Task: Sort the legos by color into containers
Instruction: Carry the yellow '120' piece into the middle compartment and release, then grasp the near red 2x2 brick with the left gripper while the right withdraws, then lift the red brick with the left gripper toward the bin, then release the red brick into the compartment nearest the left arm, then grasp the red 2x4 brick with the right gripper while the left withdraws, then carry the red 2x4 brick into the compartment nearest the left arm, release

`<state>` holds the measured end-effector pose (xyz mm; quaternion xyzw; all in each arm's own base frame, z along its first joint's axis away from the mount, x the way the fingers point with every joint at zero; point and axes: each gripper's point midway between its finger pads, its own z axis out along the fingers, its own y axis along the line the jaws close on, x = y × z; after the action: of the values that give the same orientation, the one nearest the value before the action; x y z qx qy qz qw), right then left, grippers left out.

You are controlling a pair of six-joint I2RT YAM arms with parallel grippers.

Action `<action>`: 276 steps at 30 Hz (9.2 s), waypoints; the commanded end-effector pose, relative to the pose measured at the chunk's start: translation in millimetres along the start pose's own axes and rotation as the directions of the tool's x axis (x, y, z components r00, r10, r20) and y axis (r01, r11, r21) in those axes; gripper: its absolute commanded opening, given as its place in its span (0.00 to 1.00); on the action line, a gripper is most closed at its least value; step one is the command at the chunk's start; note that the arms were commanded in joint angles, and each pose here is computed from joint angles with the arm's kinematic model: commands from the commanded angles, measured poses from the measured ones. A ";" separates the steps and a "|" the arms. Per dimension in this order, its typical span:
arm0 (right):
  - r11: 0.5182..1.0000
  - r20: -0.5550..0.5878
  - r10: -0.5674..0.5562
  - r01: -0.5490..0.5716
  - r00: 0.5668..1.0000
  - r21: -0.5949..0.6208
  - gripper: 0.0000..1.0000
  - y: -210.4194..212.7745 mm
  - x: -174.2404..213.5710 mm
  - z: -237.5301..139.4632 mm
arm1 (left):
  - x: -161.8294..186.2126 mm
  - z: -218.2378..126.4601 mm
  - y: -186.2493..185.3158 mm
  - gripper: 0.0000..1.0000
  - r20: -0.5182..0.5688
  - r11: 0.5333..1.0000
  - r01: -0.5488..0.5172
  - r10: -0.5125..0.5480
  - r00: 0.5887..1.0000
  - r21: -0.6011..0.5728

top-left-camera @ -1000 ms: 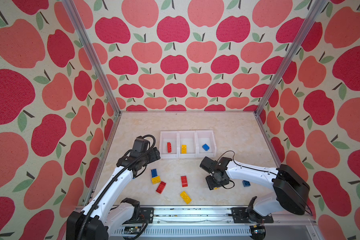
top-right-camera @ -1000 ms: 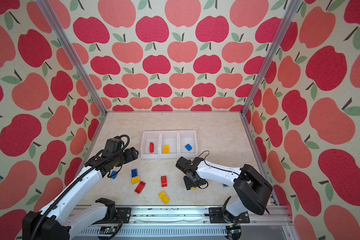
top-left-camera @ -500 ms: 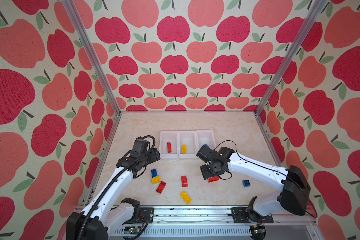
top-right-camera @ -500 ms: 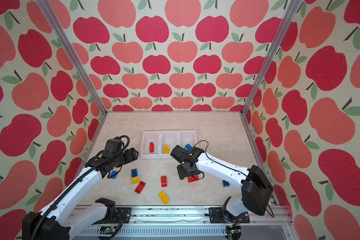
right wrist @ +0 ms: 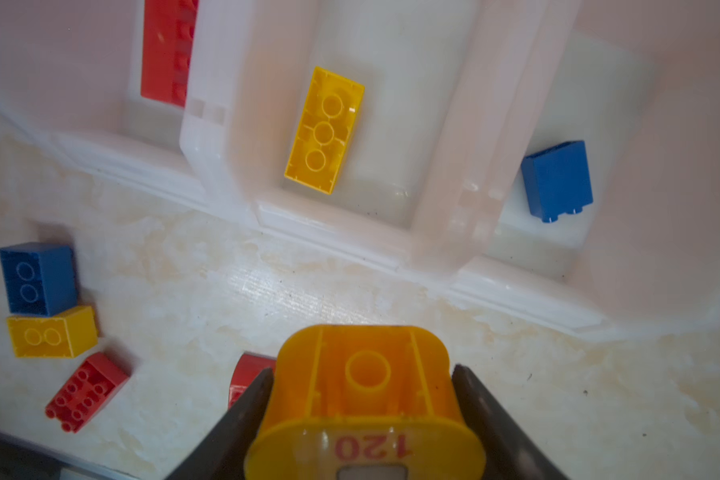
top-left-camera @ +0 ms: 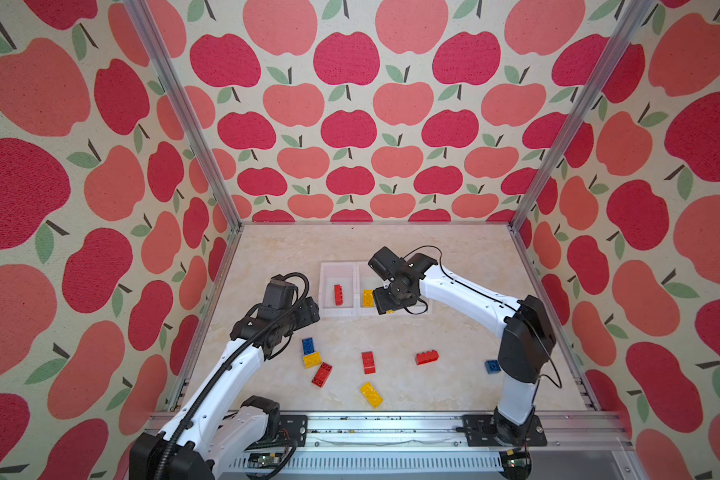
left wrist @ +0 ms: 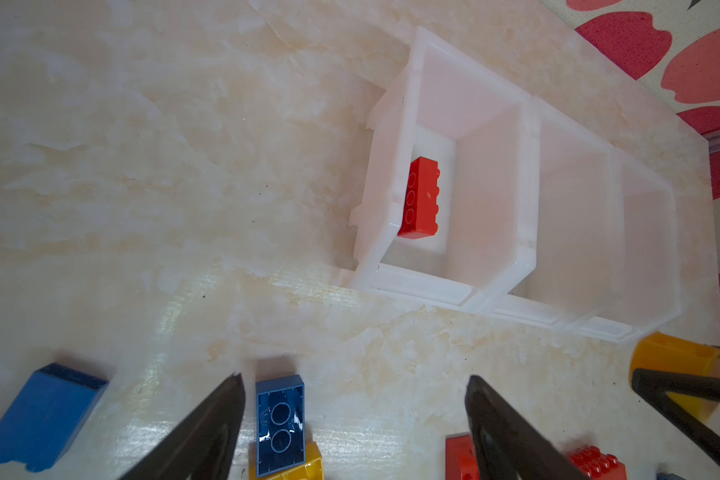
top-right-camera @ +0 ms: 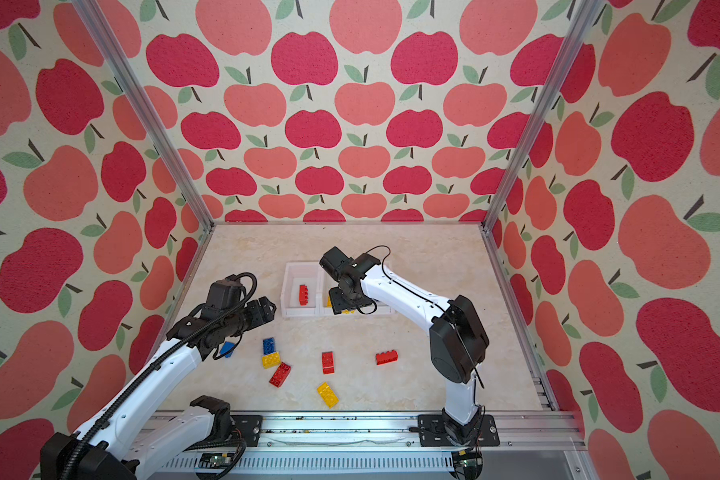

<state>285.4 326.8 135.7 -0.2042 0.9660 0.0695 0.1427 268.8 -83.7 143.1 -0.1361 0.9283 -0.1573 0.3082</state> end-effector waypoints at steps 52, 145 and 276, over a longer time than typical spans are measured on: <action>0.997 0.032 0.062 -0.060 0.998 -0.050 0.80 2.4 -79.5 30.1 | 58.1 -23.1 17.2 0.81 -0.133 0.992 -0.107 0.097 0.986 -0.068; 0.953 0.049 0.295 -0.290 0.954 -0.092 0.88 -58.3 55.0 -38.4 | -30.6 52.3 -76.7 0.21 -0.205 0.942 -0.334 0.323 0.924 -0.022; 0.692 -0.122 0.717 -0.722 0.687 0.005 0.27 -64.2 132.0 32.1 | 0.9 2.5 -24.0 0.81 -0.099 0.987 -0.149 0.143 0.985 -0.059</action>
<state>201.0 214.3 49.7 0.2491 0.9589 0.1286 0.0431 283.6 -114.2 155.3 -0.0546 0.9508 -0.1135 0.2831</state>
